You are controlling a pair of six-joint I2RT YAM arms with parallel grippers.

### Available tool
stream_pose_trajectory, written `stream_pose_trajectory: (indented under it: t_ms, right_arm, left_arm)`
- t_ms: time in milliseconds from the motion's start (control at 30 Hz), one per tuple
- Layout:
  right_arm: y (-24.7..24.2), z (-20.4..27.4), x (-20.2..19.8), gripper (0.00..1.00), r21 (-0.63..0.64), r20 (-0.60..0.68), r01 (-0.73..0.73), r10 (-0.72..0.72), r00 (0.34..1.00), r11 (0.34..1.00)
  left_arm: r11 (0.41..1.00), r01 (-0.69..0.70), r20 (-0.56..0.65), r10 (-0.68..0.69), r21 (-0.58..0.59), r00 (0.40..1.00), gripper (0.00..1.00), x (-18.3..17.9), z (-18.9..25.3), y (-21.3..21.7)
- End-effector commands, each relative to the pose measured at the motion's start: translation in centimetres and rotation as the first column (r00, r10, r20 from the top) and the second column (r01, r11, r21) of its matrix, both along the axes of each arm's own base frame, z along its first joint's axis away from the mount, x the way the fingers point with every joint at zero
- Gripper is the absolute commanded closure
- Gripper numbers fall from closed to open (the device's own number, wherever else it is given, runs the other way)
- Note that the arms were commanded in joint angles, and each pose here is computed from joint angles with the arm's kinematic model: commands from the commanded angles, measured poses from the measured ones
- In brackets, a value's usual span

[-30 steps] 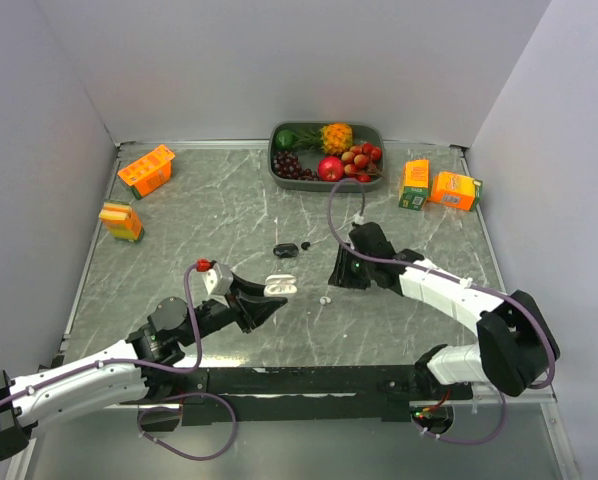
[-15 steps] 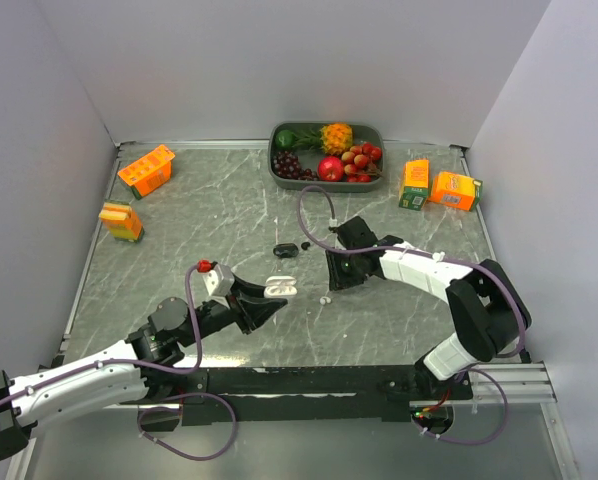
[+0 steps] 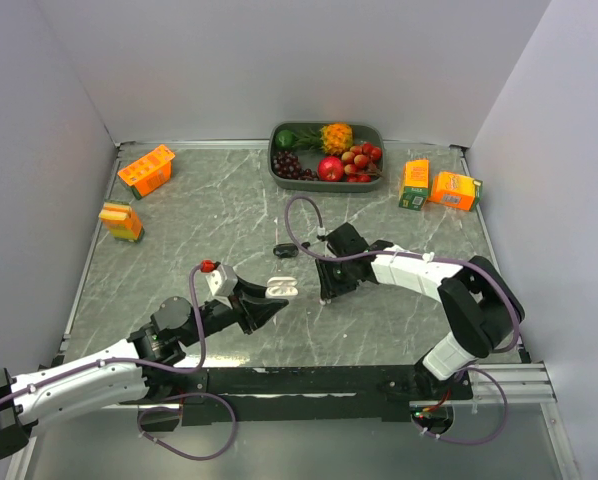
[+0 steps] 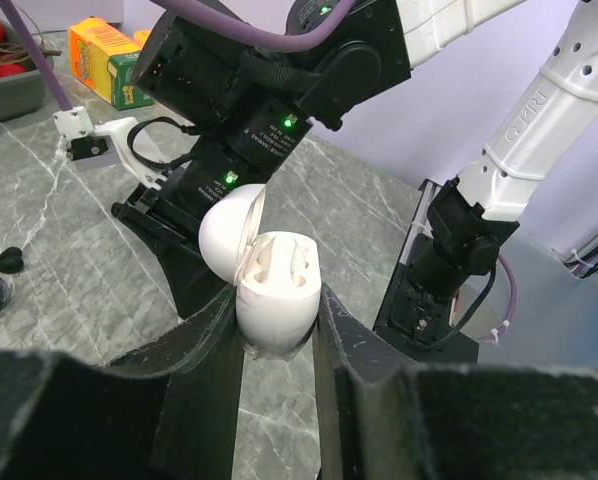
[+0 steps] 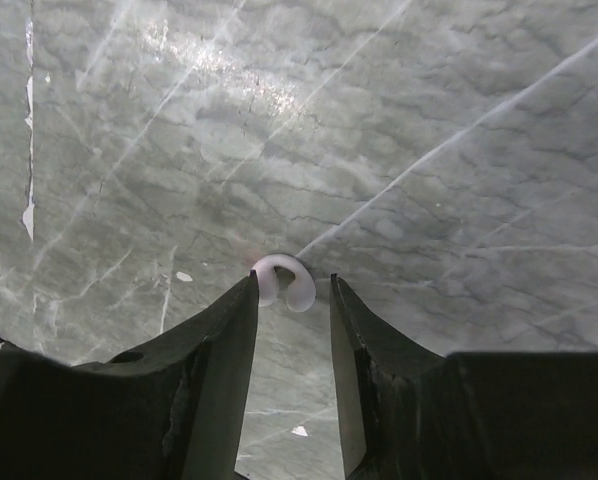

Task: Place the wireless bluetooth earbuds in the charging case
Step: Pick up the earbud from the center of the board.

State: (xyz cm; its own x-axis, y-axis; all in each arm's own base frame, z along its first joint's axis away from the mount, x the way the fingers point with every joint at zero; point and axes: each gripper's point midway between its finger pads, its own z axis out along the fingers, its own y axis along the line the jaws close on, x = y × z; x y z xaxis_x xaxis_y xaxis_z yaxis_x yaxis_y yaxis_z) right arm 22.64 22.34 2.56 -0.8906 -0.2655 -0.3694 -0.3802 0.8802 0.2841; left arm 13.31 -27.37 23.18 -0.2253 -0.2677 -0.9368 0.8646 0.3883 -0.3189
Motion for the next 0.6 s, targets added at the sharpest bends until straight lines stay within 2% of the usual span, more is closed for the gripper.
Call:
stream_pose_trajectory:
  t_ms: [0, 433, 567]
  right_arm:
    - [0.33, -0.50, 0.18, 0.59, 0.002, 0.003, -0.004, 0.004, 1.000, 1.000]
    - [0.35, -1.12, -0.54, 0.61, 0.018, -0.030, 0.013, -0.013, 0.999, 1.000]
    - [0.58, -0.46, -0.53, 0.54, 0.049, -0.023, 0.039, -0.038, 0.999, 0.998]
  left_arm:
    - [0.999, -0.001, 0.026, 0.003, -0.050, 1.000, 0.99, -0.17, 1.62, 0.17]
    - [0.999, 0.001, 0.024, 0.000, -0.051, 1.000, 0.99, -0.20, 1.58, 0.15]
    - [0.998, 0.002, 0.026, -0.001, -0.055, 1.000, 0.99, -0.33, 1.65, 0.24]
